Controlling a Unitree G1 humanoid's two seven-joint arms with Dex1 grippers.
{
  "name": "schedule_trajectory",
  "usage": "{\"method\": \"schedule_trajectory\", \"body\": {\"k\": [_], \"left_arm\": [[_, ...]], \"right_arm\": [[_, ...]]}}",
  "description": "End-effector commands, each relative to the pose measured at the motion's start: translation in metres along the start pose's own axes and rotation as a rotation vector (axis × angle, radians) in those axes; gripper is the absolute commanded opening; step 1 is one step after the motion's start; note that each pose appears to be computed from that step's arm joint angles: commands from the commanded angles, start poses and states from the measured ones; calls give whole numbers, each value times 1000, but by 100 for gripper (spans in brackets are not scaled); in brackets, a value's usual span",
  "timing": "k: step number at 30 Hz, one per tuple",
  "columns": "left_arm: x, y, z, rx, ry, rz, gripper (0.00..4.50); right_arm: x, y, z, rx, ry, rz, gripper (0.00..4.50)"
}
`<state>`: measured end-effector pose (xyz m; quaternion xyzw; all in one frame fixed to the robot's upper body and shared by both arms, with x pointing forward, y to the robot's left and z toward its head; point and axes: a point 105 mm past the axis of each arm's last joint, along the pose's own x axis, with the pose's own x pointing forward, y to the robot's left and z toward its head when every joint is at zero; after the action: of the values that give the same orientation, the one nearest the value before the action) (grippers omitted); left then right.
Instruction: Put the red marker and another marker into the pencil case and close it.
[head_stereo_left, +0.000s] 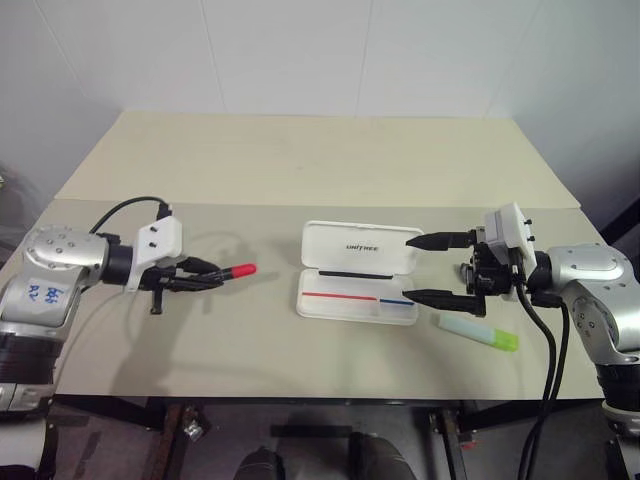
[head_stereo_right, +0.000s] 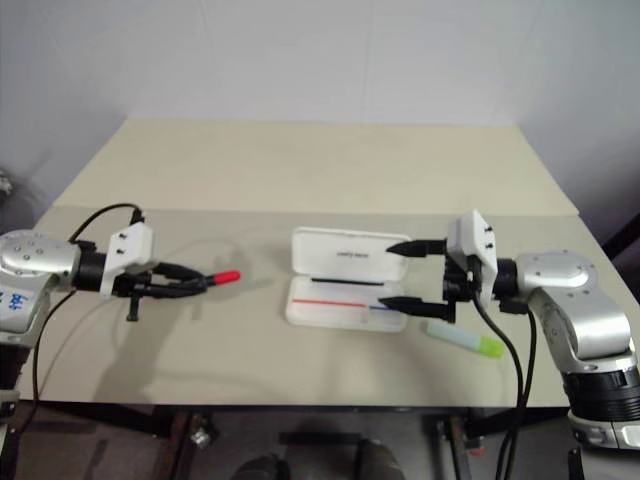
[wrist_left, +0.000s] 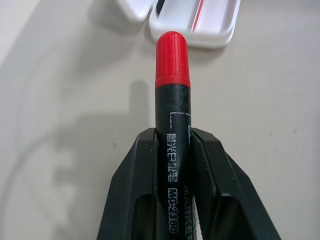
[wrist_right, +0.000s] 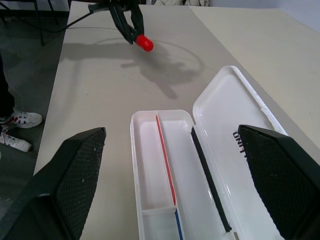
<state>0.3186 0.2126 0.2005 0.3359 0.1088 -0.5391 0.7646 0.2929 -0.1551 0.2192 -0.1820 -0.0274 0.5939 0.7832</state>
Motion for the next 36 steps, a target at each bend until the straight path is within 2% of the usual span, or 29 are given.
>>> {"method": "schedule_trajectory", "body": {"k": [1, 13, 27, 36], "left_arm": [[14, 2, 23, 61, -26, -43, 56], [81, 15, 50, 25, -61, -121, 56], [137, 8, 87, 60, -118, -228, 56], [168, 2, 90, 50, -125, -242, 56]], "right_arm": [[-9, -5, 5, -34, 23, -27, 450], [-28, -4, -5, -24, 86, -90, 450], [-30, 5, -7, -14, 78, -143, 450], [-27, 8, -6, -12, 64, -159, 450]]}}
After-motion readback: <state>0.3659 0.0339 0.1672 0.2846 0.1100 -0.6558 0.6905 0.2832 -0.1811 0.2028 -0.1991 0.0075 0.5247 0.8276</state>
